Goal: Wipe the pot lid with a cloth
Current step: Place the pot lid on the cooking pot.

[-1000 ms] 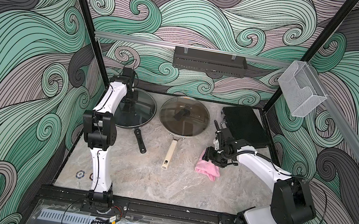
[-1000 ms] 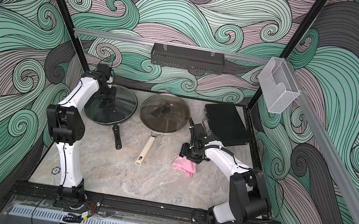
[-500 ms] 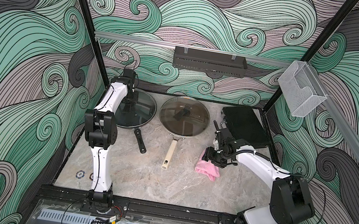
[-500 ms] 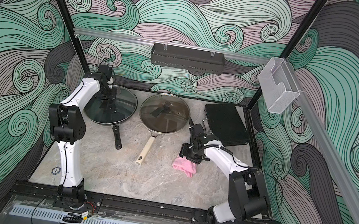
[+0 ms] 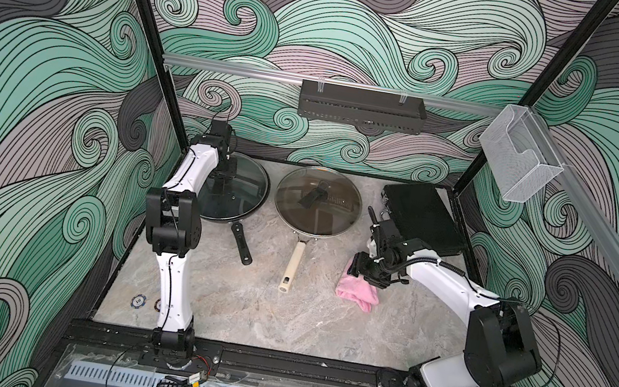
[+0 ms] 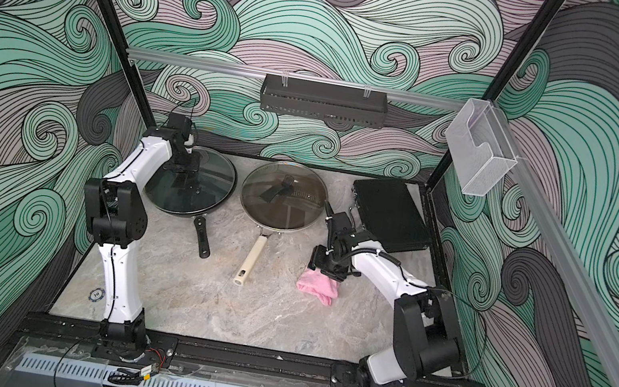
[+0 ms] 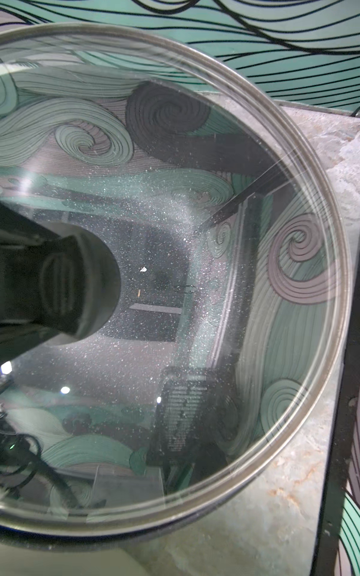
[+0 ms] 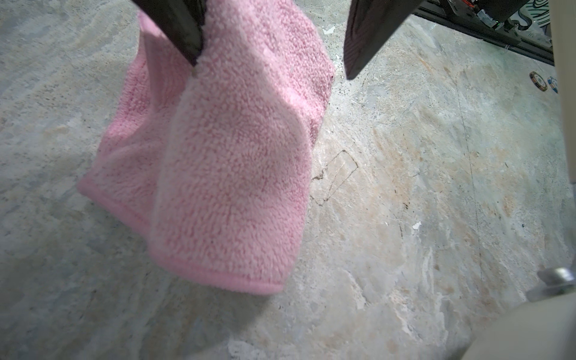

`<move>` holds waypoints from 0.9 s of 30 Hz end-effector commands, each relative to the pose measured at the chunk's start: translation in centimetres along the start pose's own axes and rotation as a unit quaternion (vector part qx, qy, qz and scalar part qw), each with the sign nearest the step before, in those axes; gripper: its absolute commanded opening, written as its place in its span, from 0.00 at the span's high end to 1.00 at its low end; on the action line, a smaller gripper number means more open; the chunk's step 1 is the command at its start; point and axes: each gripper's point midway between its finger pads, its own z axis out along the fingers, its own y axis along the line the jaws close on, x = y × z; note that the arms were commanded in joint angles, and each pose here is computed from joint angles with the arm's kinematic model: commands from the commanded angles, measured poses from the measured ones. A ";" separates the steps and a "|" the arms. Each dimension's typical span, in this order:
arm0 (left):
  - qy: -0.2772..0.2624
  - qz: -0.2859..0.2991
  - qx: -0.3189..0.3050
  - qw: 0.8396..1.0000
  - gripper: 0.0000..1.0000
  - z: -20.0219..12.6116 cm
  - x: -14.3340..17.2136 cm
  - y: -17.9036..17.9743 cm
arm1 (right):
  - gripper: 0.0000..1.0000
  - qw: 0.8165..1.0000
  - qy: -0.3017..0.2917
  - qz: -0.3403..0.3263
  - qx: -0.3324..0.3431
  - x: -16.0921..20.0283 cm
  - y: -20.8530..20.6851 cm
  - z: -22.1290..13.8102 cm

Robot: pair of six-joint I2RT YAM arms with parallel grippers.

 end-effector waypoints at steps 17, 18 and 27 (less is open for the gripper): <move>-0.043 -0.028 0.036 0.998 0.99 -2.1 -2.1 -0.7 | 0.33 1.000 0.002 0.011 -0.005 -0.4 0.3 -0.2; -0.042 -0.029 0.037 0.998 0.93 -2.2 -2.0 -0.7 | 0.32 1.000 -0.001 0.011 -0.008 -0.5 0.5 -0.4; -0.053 -0.039 0.037 0.997 0.69 -4.2 -2.3 -0.3 | 0.20 0.999 -0.030 0.012 -0.020 -1.5 0.9 -2.3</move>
